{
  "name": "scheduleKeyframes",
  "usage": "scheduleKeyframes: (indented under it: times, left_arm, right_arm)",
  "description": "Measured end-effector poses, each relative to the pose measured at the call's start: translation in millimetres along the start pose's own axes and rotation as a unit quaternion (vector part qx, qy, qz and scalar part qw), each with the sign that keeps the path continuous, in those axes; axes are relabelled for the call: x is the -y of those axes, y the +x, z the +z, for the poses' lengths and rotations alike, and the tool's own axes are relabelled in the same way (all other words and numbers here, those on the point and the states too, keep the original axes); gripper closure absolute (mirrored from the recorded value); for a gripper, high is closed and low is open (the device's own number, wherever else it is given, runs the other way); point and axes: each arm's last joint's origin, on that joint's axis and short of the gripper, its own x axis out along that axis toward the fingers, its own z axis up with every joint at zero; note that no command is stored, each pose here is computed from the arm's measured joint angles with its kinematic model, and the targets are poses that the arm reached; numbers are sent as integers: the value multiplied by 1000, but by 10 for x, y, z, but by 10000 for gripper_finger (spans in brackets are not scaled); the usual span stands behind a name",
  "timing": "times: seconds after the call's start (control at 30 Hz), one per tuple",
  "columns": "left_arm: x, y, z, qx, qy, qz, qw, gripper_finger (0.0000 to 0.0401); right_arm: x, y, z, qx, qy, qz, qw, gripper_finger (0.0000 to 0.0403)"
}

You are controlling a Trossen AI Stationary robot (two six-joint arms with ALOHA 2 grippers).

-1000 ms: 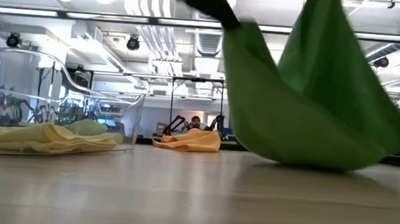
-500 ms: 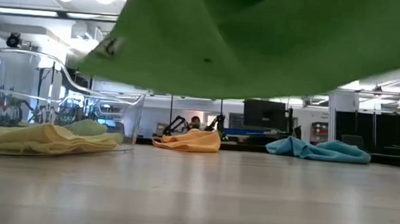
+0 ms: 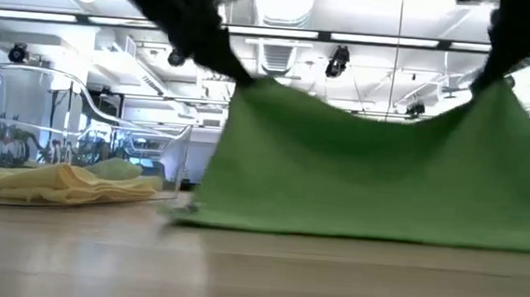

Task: Fold microfiber towels
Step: Fold the right green microfiber towel on the table

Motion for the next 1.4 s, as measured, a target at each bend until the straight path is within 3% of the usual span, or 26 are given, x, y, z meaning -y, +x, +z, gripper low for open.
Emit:
scheduleKeyframes:
  times: [0.1,0.2,0.33,0.43,0.53,0.77,1.07,1.4]
  left_arm:
    - [-130,94,-74,-12,3,-11,1000,401]
    - [-185,121,-51,1,7,-49,999,401]
    - [-172,130,-78,0,16,-72,997,401]
    - [-88,135,-177,-10,21,-124,992,401]
    - [44,158,-279,-22,30,-169,985,401]
    - [276,242,-396,-48,54,-210,975,401]
    - [473,435,-510,-63,39,-253,965,401]
    - [550,477,-540,-62,20,-291,955,401]
  right_arm:
    - [39,210,-88,-27,-21,-32,999,394]
    - [37,308,-108,-27,-25,-28,999,394]
    - [-117,387,-107,-13,-38,40,998,394]
    - [-252,459,-149,-21,-53,99,993,394]
    - [-333,512,-217,-44,-64,128,989,394]
    - [-401,494,-291,-105,-92,194,971,394]
    - [-506,543,-272,-104,-100,201,969,394]
    - [-692,691,-327,-168,-131,185,959,385]
